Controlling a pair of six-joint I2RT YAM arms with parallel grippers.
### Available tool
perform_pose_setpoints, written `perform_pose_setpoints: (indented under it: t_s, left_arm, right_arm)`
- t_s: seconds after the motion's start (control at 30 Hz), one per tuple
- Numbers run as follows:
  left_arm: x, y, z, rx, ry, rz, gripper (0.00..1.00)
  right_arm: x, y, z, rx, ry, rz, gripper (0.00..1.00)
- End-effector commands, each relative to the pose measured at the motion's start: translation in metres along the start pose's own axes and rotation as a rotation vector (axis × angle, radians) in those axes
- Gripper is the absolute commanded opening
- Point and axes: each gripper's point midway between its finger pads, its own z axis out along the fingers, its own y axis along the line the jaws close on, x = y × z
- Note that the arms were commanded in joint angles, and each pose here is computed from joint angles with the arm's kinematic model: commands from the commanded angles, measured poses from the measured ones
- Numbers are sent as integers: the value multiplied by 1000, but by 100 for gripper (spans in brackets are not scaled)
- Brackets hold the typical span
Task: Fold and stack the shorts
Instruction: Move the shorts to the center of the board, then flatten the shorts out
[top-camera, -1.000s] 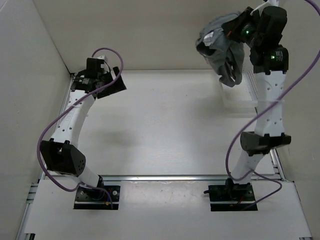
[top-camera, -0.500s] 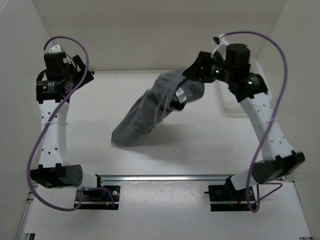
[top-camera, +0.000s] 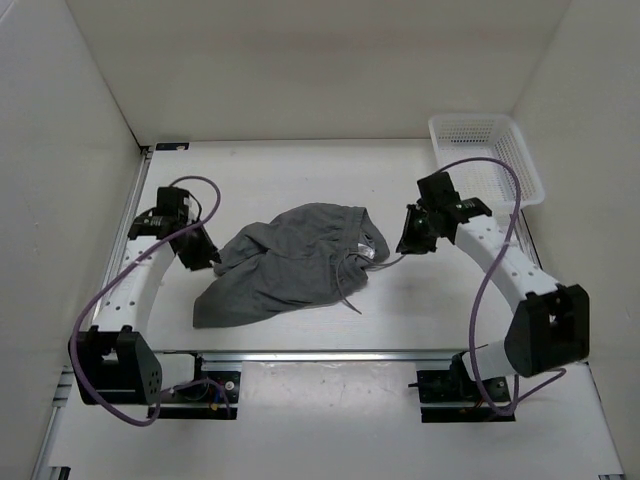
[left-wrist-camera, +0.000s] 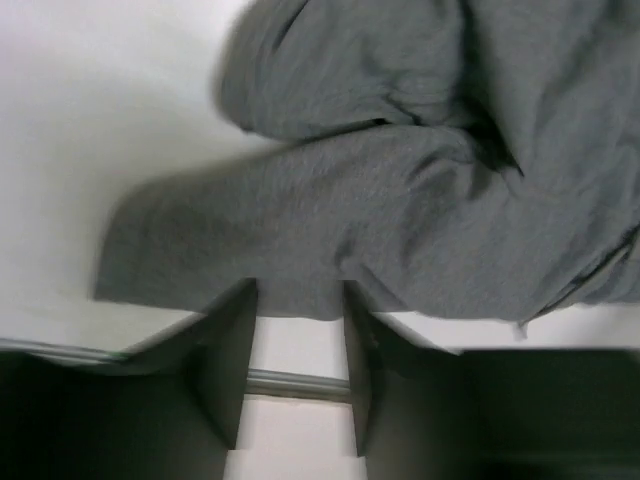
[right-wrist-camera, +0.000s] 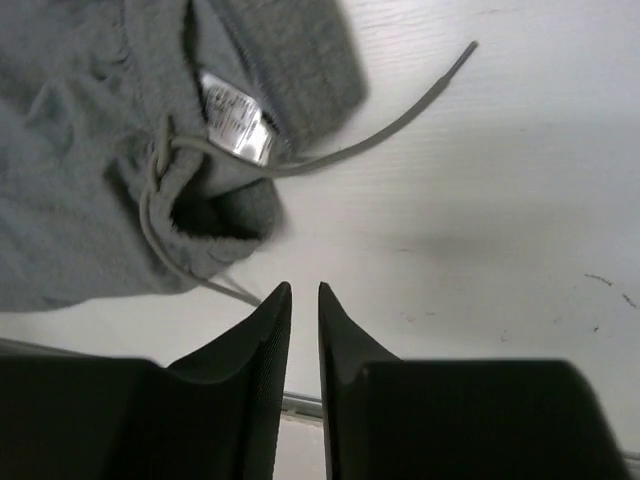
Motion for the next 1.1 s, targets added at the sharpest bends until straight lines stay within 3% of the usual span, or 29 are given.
perform_pose_setpoints:
  t_s: [0.0, 0.03, 0.07, 0.17, 0.2, 0.37, 0.43, 0.47, 0.5, 0.6, 0.63, 0.77, 0.93, 1.0, 1.07]
  left_arm:
    - [13, -3, 1, 51, -29, -104, 56]
    - [16, 1, 7, 32, -19, -106, 78]
    - [20, 4, 19, 10, 17, -124, 100]
    - [29, 7, 51, -15, 96, -132, 100]
    - [40, 15, 70, -63, 173, -141, 100]
    - [59, 20, 100, -96, 253, -139, 100]
    - [61, 17, 103, -86, 263, -132, 97]
    - [60, 16, 104, -81, 255, -131, 83]
    - [60, 16, 104, -81, 255, -131, 69]
    - [53, 6, 102, -33, 258, -92, 11]
    - [47, -1, 98, -1, 244, -77, 11]
    - [4, -22, 52, 61, 113, -33, 11]
    - [-74, -70, -57, 197, -170, 50, 11]
    - [-96, -82, -110, 231, -281, 71, 11]
    - [-99, -83, -140, 235, -315, 84, 11]
  right_arm:
    - [11, 16, 6, -63, -31, -11, 21]
    - [22, 16, 13, -68, 1, -9, 28]
    - [27, 21, 19, -81, 25, -18, 51]
    - [41, 41, 38, -117, 93, -66, 97]
    - [45, 51, 43, -136, 111, -98, 100]
    - [47, 84, 71, -179, 148, -157, 100]
    - [46, 91, 86, -173, 166, -166, 95]
    - [38, 98, 87, -182, 154, -168, 87]
    - [36, 100, 91, -181, 155, -168, 69]
    - [20, 115, 88, -206, 137, -186, 19]
    - [14, 117, 83, -202, 124, -207, 0]
    - [-30, 131, 25, -232, -20, -276, 0]
    - [-89, 152, -78, -279, -268, -383, 0]
    - [-92, 150, -101, -268, -288, -422, 0]
    - [-93, 152, -132, -286, -330, -438, 0]
